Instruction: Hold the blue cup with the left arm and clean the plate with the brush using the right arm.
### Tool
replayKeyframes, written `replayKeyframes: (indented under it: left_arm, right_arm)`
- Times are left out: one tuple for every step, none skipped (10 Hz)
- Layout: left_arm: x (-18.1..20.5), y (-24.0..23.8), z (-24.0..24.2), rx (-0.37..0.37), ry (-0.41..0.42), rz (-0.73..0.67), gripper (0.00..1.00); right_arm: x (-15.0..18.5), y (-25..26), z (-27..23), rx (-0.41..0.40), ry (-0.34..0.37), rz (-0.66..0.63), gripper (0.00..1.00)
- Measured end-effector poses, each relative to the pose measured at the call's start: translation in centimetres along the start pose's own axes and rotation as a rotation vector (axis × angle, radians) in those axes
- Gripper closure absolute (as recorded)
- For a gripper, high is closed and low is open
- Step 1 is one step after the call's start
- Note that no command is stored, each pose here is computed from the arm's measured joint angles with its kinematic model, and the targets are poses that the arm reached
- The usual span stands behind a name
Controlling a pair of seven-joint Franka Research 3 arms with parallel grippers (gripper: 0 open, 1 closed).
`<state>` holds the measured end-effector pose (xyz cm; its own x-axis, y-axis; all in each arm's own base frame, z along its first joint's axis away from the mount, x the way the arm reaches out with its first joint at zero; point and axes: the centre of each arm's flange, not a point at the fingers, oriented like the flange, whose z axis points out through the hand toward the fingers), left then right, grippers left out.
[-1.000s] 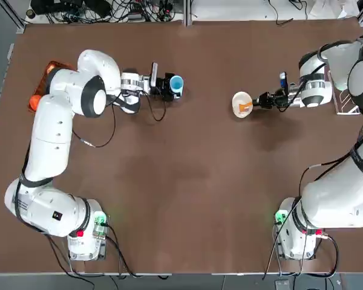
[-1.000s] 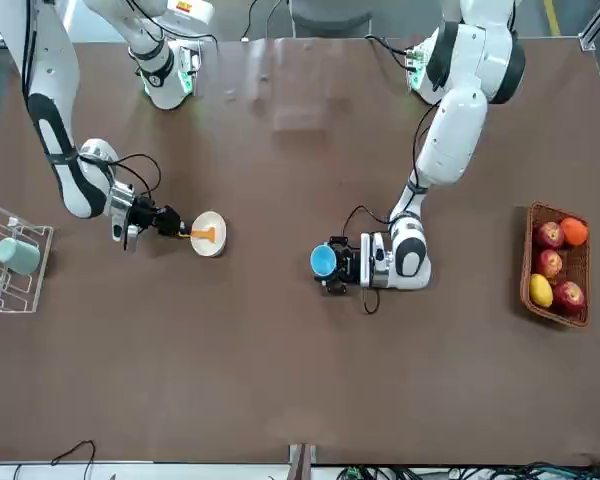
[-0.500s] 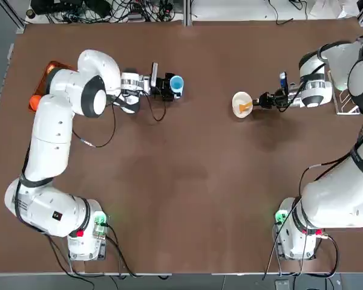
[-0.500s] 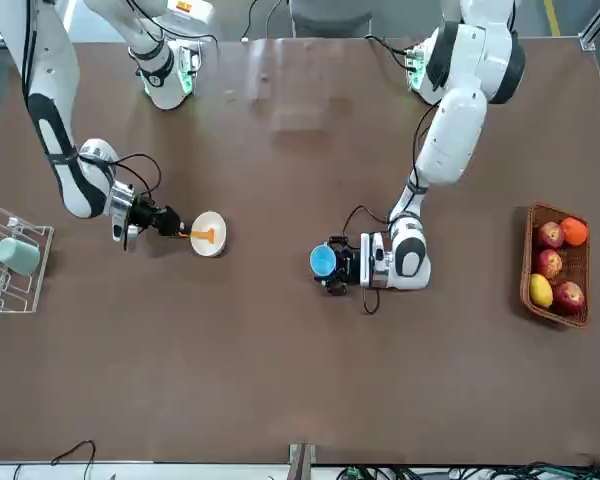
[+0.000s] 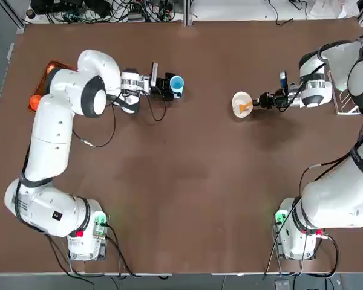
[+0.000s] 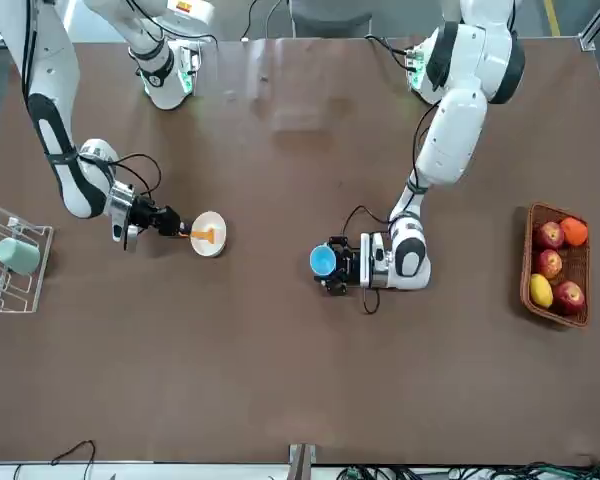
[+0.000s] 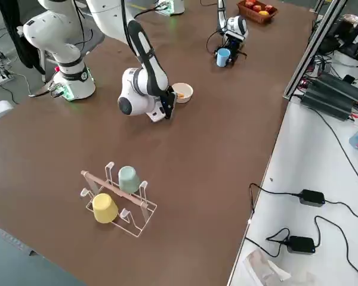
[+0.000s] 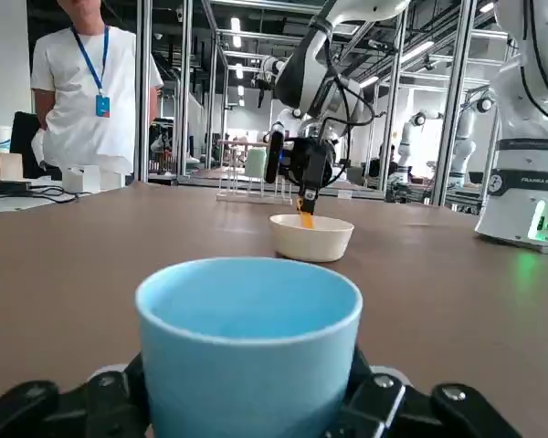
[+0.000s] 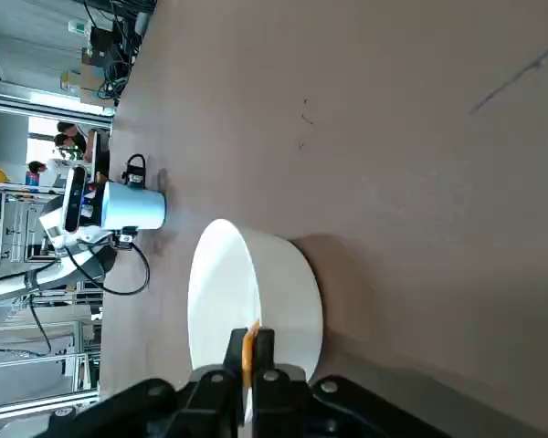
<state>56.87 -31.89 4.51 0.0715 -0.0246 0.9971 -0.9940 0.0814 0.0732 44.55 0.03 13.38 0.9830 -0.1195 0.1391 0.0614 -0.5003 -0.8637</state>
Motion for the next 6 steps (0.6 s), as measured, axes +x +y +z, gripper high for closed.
replayKeyframes:
  left_arm:
    - [0.0, 0.0, 0.0, 0.000, 0.000, 0.000, 0.26]
    - [0.0, 0.0, 0.0, 0.000, 0.000, 0.000, 0.26]
    - [0.0, 0.0, 0.0, 0.000, 0.000, 0.000, 0.26]
    - [0.0, 0.0, 0.0, 0.000, 0.000, 0.000, 0.26]
    - [0.0, 0.0, 0.0, 0.000, 0.000, 0.001, 0.26]
    - [0.0, 0.0, 0.0, 0.000, 0.000, 0.001, 0.26]
  right_arm:
    - [0.0, 0.0, 0.0, 0.002, 0.001, 0.002, 0.95]
    - [0.2, -0.2, -0.1, 0.005, 0.004, 0.006, 0.95]
    - [0.5, -0.6, -0.2, 0.008, 0.009, 0.014, 0.95]
    - [0.9, -1.2, -0.4, 0.010, 0.013, 0.018, 0.95]
    - [1.1, -1.7, -0.4, 0.013, 0.015, 0.023, 0.95]
    - [1.4, -2.2, -0.5, 0.015, 0.017, 0.027, 0.95]
